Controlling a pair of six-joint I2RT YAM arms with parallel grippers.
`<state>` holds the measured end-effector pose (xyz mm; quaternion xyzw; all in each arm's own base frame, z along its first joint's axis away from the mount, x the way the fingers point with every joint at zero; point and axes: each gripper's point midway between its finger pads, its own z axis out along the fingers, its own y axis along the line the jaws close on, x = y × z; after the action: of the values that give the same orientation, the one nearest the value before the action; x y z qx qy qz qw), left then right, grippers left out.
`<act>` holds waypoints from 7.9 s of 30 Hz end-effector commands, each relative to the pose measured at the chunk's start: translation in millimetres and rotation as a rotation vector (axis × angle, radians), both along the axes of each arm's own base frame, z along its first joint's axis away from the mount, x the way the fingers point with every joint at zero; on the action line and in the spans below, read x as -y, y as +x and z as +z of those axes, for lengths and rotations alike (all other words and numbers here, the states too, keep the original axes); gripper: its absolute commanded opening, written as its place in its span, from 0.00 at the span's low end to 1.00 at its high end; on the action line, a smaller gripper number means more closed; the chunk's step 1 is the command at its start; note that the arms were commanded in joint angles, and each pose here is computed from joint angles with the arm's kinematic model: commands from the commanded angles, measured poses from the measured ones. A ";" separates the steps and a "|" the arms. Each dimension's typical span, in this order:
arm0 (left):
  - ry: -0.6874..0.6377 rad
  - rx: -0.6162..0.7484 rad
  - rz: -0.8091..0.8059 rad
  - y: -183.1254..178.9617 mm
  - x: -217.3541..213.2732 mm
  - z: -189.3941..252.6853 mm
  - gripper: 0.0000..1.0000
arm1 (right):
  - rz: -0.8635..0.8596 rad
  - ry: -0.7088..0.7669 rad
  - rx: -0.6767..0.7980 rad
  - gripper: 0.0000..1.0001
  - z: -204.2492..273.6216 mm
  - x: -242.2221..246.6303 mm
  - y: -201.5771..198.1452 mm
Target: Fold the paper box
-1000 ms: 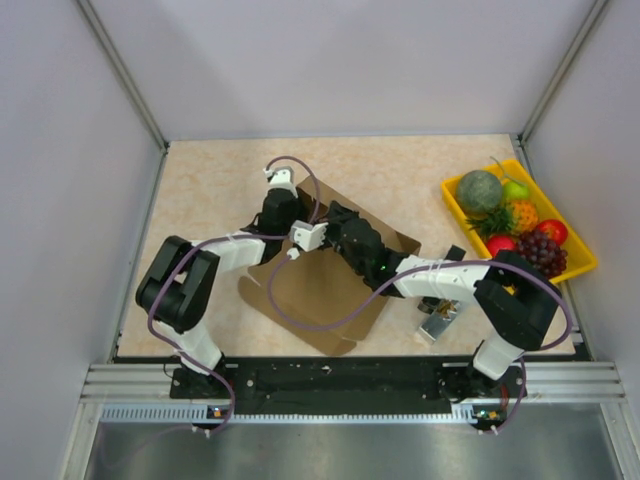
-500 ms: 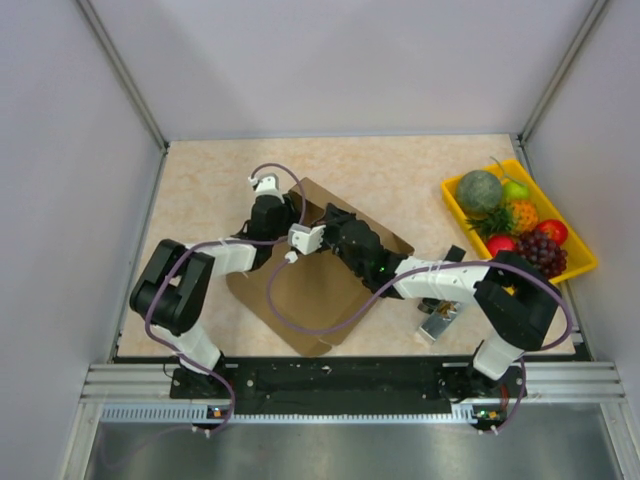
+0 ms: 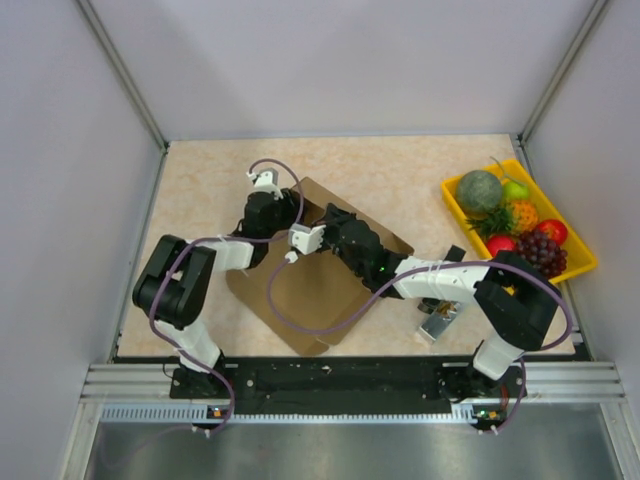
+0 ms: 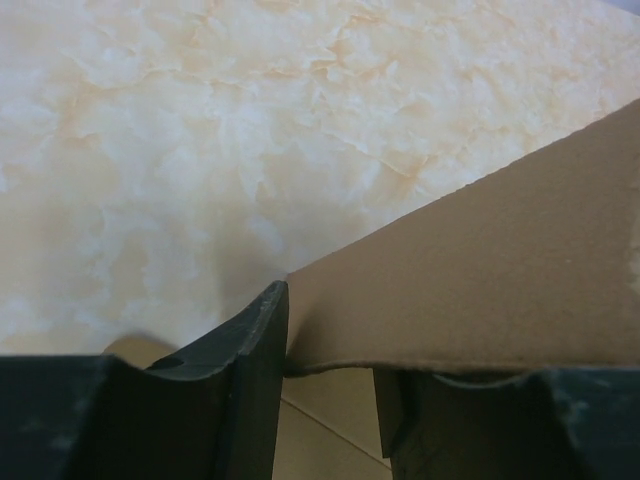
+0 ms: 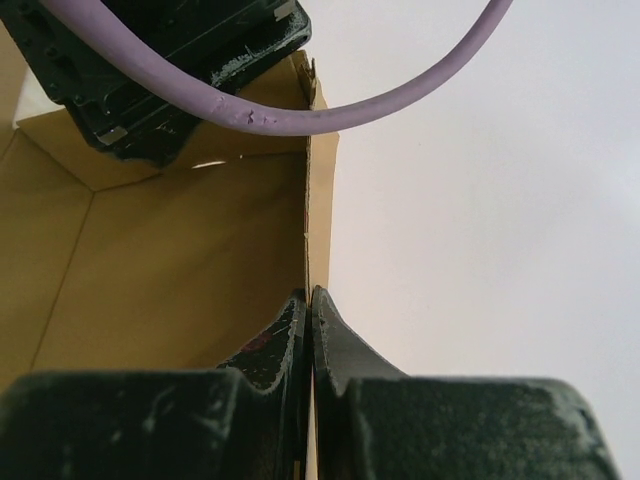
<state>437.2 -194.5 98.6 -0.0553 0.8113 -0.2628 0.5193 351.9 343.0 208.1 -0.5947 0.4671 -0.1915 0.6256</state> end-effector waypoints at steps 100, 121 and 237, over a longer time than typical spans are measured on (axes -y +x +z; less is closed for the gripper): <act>-0.004 0.113 -0.153 -69.7 -60.2 175.2 0.79 | -0.568 1.042 -1.155 0.82 10.1 205.9 -119.8; -0.013 0.126 -0.519 -200.2 84.0 80.3 0.42 | -0.703 1.186 -0.955 0.71 -43.0 179.9 -112.8; -0.193 -0.110 -0.051 -46.4 -75.9 93.5 0.27 | -0.531 1.704 -1.192 0.63 -78.4 156.7 -52.0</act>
<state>402.5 -113.5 203.1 -0.0998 0.7976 -0.3456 0.4843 271.8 164.6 91.6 0.0930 0.8610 0.2967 0.4025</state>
